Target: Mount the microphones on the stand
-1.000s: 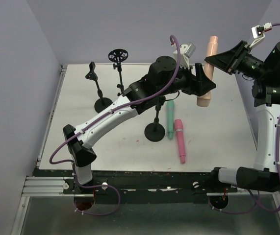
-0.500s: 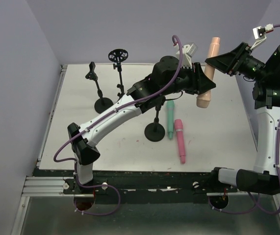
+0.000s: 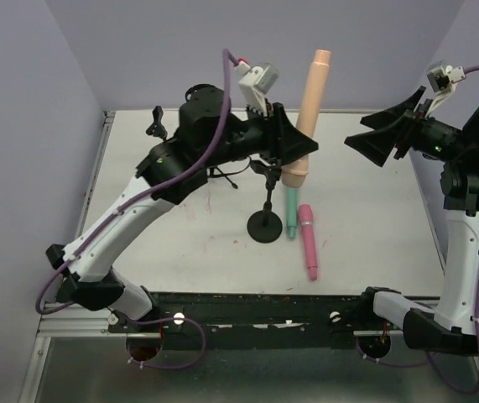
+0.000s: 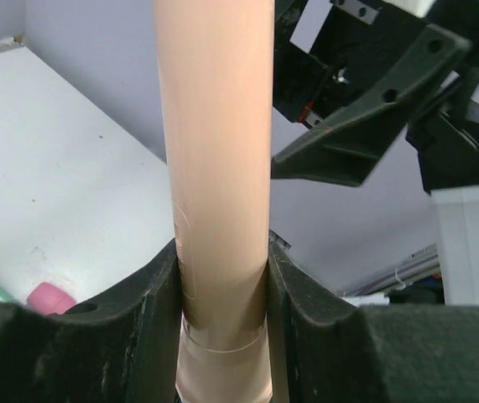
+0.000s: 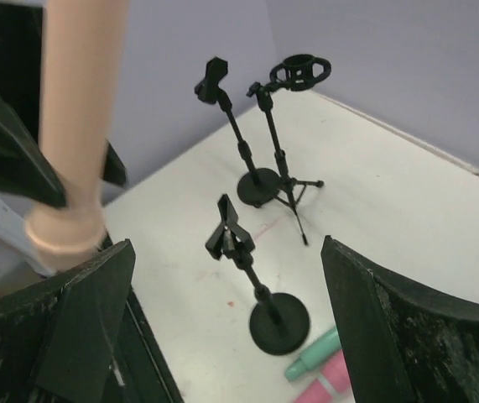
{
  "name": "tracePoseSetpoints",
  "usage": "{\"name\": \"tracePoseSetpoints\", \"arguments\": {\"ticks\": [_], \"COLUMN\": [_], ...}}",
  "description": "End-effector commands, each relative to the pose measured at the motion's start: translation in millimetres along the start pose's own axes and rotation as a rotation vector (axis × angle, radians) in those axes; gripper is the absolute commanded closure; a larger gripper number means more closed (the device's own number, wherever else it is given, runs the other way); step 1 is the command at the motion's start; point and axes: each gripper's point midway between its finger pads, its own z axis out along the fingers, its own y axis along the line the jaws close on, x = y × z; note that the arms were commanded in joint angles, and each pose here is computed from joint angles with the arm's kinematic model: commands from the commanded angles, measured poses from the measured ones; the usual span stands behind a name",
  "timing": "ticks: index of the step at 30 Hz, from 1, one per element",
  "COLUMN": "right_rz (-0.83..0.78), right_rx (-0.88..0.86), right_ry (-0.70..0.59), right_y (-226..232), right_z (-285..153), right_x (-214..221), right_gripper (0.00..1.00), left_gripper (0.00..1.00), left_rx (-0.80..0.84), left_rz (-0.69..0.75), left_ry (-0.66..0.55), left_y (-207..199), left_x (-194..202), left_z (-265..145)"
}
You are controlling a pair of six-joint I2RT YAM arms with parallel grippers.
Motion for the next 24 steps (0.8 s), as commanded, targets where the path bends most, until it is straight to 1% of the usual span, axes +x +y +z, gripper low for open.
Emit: {"name": "tracePoseSetpoints", "arguments": {"ticks": [1,3,6,8,10,12,13,16,19,21,24], "right_rz": [-0.235,-0.288,-0.371,-0.469,-0.598,-0.652,-0.655,-0.653,-0.641,-0.603,-0.557], "right_rx": [-0.084,-0.074,-0.083,-0.144,-0.199,-0.245,-0.260,-0.301,-0.364,-0.423,-0.557], "right_ry": [0.100,0.138,0.205,0.251,0.280,0.309,0.316,0.299,0.302,0.310,0.370], "right_y": [13.1,5.7,-4.5,-2.4,-2.1,-1.1,-0.8,0.4,6.6,13.9,33.7], "right_z": [-11.8,-14.7,-19.5,-26.0,-30.8,-34.7,-35.6,-33.8,-30.2,-26.8,-21.8], "right_x": [32.2,47.2,77.5,103.9,121.3,134.7,140.3,153.8,171.7,187.9,221.1], "right_gripper": [0.00,0.00,0.00,0.00,0.00,0.00,0.00,0.00,0.00,0.00,0.00], "left_gripper": [1.00,1.00,1.00,1.00,1.00,1.00,1.00,1.00,1.00,1.00,1.00], "left_rx": [0.043,0.058,0.094,0.101,0.122,0.147,0.181,0.218,0.219,0.223,0.219], "left_rz": [0.066,0.061,0.081,0.068,0.035,-0.020,-0.049,-0.132,-0.179,-0.211,-0.246], "left_ry": [0.145,0.210,0.276,0.343,0.418,0.490,0.520,0.604,0.680,0.723,0.768], "left_y": [-3.6,-1.3,-5.1,-3.4,-2.3,0.1,-4.2,-2.9,0.7,5.2,13.7], "left_x": [26.8,45.9,71.0,92.9,117.5,144.4,155.7,191.3,219.6,235.7,252.9], "left_z": [-60.5,-81.3,-113.9,-131.2,-146.4,-159.5,-168.1,-183.9,-198.5,-203.9,-204.3]}}
